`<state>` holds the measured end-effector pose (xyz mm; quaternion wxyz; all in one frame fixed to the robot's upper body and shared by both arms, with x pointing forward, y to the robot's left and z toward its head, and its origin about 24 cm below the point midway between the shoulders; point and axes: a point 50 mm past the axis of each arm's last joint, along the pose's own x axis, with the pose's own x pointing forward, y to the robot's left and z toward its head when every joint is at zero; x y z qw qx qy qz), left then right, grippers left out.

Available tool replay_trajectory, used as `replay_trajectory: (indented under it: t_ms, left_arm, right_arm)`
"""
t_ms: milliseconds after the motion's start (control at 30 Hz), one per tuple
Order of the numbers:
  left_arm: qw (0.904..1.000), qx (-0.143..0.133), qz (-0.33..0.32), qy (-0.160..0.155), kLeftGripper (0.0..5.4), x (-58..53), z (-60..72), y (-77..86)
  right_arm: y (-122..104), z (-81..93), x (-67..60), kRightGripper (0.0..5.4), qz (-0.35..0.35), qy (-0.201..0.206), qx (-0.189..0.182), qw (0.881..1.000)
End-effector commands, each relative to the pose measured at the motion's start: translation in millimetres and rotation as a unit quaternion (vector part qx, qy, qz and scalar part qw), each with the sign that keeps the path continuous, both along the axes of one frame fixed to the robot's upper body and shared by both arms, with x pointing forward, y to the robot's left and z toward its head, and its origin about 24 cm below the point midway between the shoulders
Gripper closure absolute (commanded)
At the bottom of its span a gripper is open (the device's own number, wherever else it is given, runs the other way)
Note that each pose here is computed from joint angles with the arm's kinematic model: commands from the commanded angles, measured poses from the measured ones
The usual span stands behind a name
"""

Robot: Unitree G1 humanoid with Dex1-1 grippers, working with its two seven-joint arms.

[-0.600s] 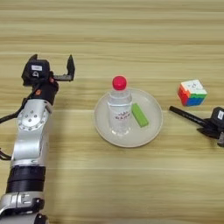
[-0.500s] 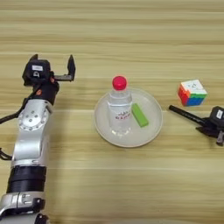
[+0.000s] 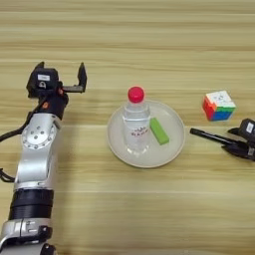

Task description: Move the objects on the table

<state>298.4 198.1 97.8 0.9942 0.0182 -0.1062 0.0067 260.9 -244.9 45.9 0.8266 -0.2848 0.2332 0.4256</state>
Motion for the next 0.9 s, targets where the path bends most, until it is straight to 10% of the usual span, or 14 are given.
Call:
replay_trajectory:
  t_ms: [33,900]
  left_arm:
    - [1.0,0.001,0.003,0.001,0.0,-0.9,-2.4,-1.2]
    - [1.0,0.003,0.007,0.003,0.0,0.2,-7.8,-0.3]
  right_arm:
    - [-3.0,-23.7,-15.9,2.23,-0.01,0.063,-0.013,0.998]
    - [13.4,35.1,-16.2,0.02,-0.065,-0.038,0.134,0.988]
